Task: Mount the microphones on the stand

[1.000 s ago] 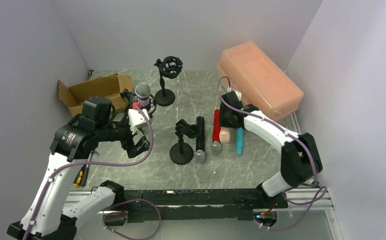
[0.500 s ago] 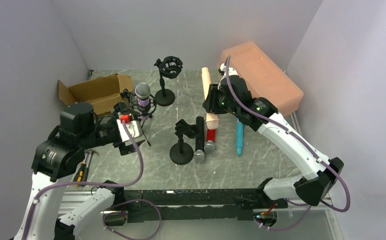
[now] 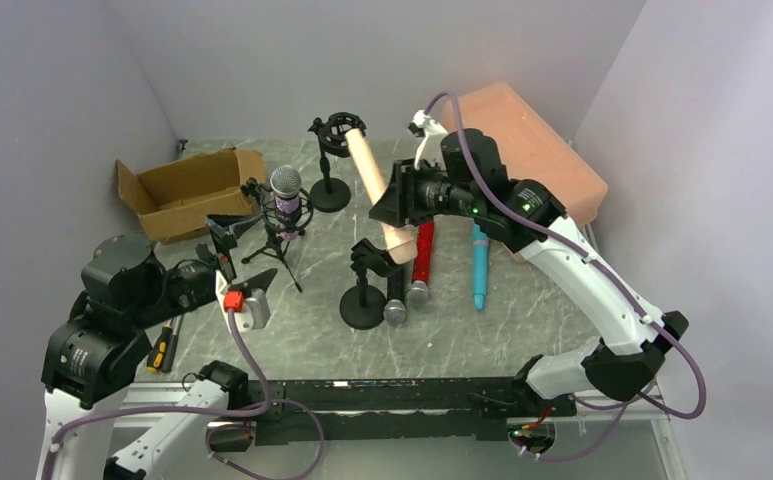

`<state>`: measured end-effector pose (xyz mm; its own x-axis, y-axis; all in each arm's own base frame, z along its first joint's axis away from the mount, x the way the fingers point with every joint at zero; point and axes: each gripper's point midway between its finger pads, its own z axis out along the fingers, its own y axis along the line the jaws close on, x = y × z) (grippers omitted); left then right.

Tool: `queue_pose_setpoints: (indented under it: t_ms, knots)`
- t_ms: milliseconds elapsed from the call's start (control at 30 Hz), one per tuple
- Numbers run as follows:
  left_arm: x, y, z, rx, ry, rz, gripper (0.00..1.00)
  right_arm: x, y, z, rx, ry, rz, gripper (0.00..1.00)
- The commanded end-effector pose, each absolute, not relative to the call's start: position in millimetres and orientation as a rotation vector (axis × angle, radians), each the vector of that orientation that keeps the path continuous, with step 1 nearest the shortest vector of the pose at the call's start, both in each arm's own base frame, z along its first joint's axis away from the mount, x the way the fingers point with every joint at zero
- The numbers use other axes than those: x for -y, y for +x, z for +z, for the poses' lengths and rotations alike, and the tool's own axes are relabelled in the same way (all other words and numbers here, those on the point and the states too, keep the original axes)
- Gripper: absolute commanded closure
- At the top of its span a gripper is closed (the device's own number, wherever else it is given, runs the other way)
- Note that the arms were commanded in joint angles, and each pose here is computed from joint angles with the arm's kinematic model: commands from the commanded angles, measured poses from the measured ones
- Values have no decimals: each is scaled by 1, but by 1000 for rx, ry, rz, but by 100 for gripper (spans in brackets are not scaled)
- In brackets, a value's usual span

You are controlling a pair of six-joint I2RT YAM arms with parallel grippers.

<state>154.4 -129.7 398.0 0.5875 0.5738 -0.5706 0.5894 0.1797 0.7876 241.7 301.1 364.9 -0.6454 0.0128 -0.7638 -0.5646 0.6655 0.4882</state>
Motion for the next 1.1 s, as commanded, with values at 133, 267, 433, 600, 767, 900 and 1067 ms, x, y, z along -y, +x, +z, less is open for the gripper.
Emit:
queue_pose_setpoints:
  t_ms: [133, 267, 433, 600, 767, 900, 1067]
  knots:
    - [132, 143, 420, -596, 1568, 303, 1, -349, 191, 392, -2067, -655, 1270, 100]
    - [137, 139, 427, -398, 1564, 433, 0, -360, 173, 411, -1999, -710, 1293, 100]
    - [145, 134, 435, -179, 1523, 570, 0, -363, 154, 444, -1884, -727, 1330, 100]
    - [146, 122, 440, -55, 1467, 645, 0, -374, 132, 460, -1821, -804, 1402, 100]
    - [146, 111, 437, 68, 1440, 745, 1, -403, 109, 458, -1825, -922, 1408, 100]
    - [142, 101, 443, 110, 1402, 795, 1, -421, 99, 454, -1836, -973, 1408, 100]
    - [135, 93, 445, 122, 1391, 850, 0, -429, 90, 453, -1840, -1015, 1437, 100]
